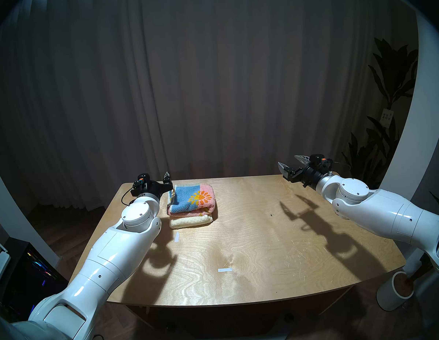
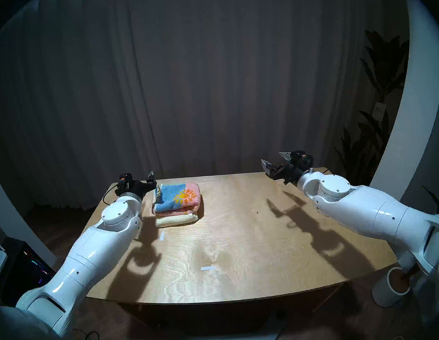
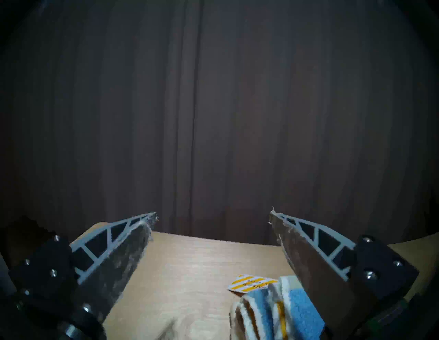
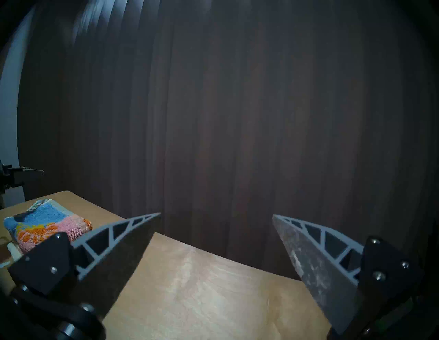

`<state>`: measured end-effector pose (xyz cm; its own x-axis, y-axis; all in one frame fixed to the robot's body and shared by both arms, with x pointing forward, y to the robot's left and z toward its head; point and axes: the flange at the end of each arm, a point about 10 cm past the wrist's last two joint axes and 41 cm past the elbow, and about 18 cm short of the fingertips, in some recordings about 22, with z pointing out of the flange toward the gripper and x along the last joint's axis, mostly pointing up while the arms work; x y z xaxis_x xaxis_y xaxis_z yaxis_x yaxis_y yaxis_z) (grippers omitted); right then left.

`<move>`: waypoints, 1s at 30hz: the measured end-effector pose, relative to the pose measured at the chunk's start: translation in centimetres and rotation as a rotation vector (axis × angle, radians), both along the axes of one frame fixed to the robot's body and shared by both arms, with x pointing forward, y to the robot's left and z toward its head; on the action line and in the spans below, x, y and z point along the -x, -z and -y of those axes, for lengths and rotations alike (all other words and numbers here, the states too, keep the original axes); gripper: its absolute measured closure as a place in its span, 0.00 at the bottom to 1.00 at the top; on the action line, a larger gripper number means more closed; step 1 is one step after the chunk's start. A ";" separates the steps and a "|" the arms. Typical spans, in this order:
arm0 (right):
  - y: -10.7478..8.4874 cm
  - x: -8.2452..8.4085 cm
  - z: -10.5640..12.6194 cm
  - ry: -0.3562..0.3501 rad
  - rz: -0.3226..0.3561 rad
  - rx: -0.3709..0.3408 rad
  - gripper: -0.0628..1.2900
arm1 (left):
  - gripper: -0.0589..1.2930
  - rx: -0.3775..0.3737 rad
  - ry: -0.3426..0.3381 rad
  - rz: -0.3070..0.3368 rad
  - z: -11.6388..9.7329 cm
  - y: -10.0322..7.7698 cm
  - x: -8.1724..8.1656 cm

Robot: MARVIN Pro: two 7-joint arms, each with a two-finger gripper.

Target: Fold each towel twice and stack them on table

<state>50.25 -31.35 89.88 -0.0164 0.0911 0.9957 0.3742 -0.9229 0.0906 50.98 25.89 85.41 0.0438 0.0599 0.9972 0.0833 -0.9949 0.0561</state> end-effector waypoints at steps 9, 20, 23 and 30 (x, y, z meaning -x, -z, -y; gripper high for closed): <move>0.6 -1.7 3.0 0.077 0.048 -0.003 0.05 | 0.08 -0.045 0.094 0.070 -0.1 -1.7 -0.7; 1.5 -3.0 2.4 0.124 0.078 -0.103 0.05 | 0.08 -0.055 0.105 0.122 -3.1 -2.6 0.1; 1.4 -3.2 1.7 0.118 0.086 -0.128 0.05 | 0.08 -0.040 0.109 0.120 -3.7 -2.3 0.5; 1.0 -3.4 0.2 0.122 0.104 -0.118 0.05 | 0.08 0.006 0.142 0.102 -4.0 -1.4 1.6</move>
